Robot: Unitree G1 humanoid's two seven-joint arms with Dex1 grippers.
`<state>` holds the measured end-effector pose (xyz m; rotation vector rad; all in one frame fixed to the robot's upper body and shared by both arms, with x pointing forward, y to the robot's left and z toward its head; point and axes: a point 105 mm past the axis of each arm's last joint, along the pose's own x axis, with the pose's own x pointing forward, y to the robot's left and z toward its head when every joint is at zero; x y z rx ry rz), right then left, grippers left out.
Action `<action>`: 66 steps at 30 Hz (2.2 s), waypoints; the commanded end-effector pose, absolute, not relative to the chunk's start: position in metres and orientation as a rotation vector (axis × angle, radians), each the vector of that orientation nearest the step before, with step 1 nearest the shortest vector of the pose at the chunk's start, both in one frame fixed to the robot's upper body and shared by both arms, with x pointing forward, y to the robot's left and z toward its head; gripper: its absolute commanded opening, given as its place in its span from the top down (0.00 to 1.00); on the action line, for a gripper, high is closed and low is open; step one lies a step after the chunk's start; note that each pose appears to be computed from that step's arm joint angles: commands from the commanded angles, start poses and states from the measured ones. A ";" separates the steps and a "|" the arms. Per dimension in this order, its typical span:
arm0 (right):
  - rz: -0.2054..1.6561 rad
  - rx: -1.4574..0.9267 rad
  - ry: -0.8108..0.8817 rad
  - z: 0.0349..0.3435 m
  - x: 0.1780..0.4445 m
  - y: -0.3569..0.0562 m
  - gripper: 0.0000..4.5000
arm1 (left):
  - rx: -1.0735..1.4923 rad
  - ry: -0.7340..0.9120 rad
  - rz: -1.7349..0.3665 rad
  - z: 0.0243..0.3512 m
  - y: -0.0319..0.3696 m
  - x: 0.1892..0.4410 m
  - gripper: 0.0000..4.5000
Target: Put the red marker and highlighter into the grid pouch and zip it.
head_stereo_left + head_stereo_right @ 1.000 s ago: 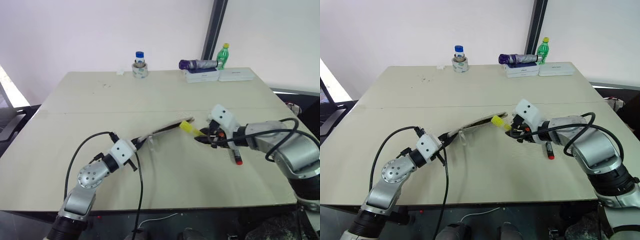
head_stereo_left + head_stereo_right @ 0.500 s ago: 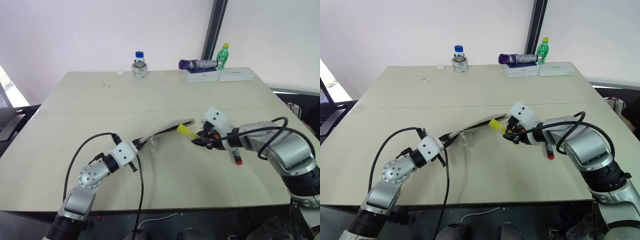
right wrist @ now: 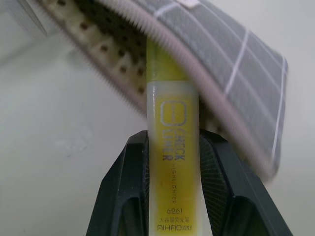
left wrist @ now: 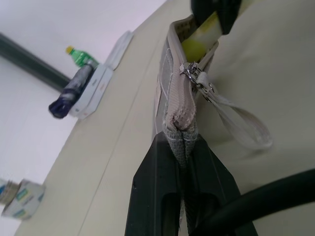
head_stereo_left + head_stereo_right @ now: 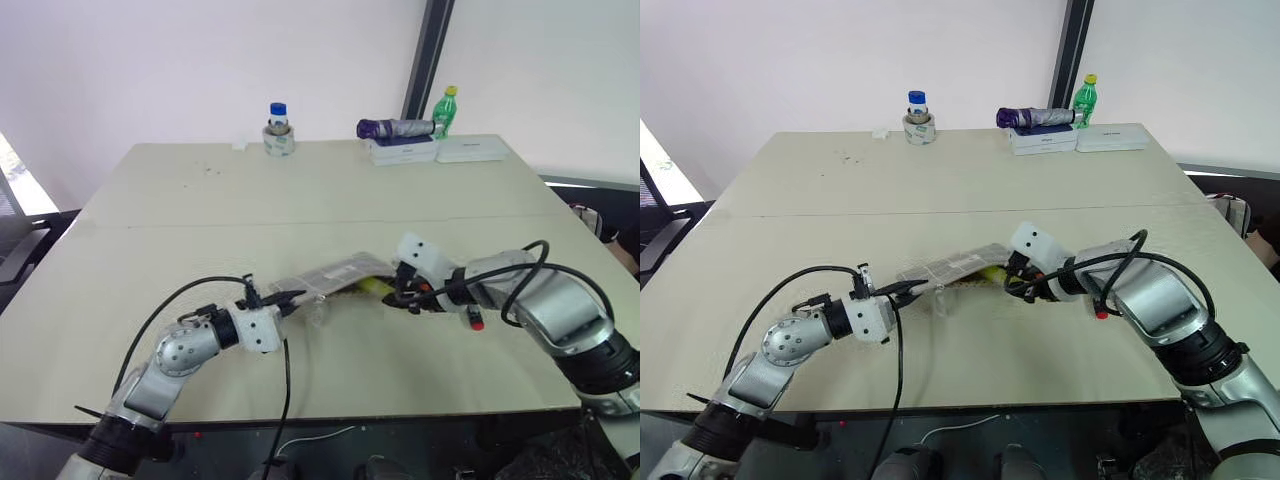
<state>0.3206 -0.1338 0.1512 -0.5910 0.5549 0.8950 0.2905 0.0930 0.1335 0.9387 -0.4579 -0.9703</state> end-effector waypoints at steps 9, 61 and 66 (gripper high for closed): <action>1.019 -0.725 0.416 0.167 0.317 -0.107 0.70 | 0.946 -0.514 -1.077 0.133 0.079 0.280 1.00; 0.712 -0.862 0.281 0.210 0.321 -0.193 0.94 | 0.549 -0.357 -0.695 0.152 0.092 0.326 1.00; 0.728 -0.985 0.262 0.201 0.329 -0.183 0.94 | 0.579 -0.369 -0.728 0.152 0.087 0.323 1.00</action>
